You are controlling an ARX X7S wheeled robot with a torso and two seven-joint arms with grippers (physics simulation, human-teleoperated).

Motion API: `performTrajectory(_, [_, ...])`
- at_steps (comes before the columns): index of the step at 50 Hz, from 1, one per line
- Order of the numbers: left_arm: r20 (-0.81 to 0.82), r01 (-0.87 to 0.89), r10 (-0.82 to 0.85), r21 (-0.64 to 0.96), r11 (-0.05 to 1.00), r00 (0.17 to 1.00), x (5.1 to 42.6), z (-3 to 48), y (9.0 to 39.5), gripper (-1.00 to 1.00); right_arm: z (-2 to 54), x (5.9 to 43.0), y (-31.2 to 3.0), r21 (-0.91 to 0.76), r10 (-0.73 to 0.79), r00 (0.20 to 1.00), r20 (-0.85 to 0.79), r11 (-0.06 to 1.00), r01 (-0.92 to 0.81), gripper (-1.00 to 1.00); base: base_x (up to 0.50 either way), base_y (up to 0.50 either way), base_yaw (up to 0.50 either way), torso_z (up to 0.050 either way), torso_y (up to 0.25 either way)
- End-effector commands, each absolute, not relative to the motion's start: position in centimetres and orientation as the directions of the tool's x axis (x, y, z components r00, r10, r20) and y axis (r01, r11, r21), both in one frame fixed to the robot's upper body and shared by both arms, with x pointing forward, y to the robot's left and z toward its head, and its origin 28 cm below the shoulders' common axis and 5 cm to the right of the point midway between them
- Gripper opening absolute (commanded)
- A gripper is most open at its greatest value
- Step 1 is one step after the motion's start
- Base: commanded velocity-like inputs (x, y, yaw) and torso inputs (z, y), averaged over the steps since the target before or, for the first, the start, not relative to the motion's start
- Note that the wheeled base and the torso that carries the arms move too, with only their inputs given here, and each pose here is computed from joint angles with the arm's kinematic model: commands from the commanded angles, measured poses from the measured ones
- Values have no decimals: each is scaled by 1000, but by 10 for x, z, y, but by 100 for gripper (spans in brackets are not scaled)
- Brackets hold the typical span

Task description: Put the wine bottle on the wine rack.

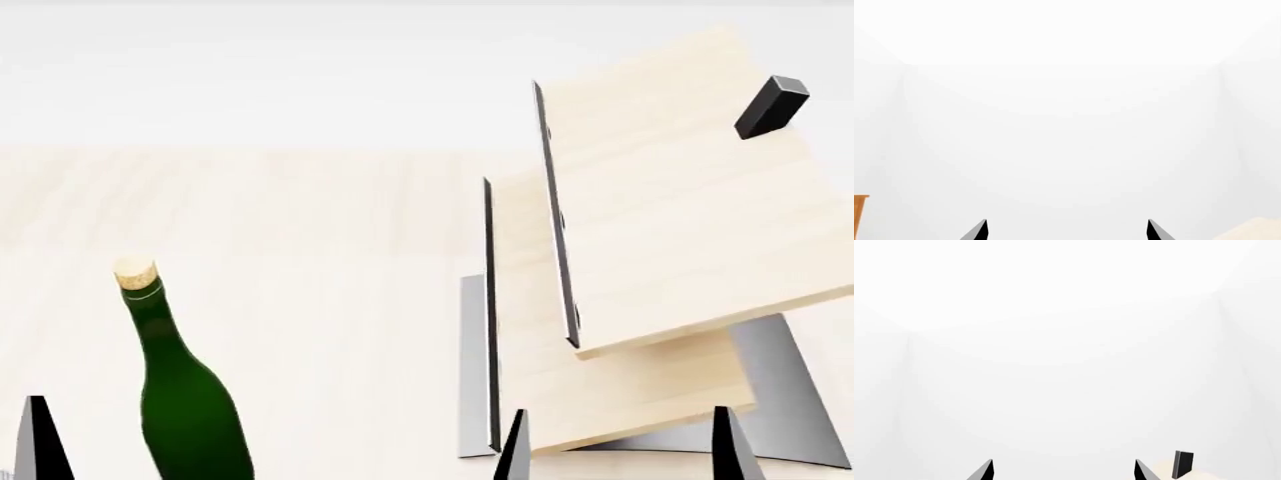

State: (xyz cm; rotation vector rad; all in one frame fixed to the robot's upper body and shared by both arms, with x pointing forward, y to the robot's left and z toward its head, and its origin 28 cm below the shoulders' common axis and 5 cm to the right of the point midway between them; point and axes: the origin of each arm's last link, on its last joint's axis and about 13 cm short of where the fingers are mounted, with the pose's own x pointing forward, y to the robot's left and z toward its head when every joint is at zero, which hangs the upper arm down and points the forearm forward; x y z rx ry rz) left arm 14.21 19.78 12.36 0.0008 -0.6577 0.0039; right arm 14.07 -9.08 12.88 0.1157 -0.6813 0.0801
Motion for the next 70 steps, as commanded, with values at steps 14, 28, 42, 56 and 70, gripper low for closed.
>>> performTrajectory(14, [610,-4,3,0,1000,792,142,123,198,100,128,140,-90,75,42,774,632,991,-115,100,0,-89,0,0,0])
performTrajectory(28, [609,-2,1,1,1000,793,142,123,197,100,125,141,-88,39,60,778,625,993,-108,100,0,-57,0,0,0])
performTrajectory(42, [610,-2,0,2,1000,792,142,123,197,100,128,145,-85,23,56,797,602,996,-87,100,0,0,0,0,0])
performTrajectory(56, [608,0,0,1,1000,794,142,122,197,100,163,168,-76,-4,61,810,583,997,-72,100,0,0,0,0,0])
performTrajectory(70, [609,0,0,0,1000,793,142,123,198,100,206,201,-69,-109,169,805,569,986,-129,100,0,0,0,0,0])
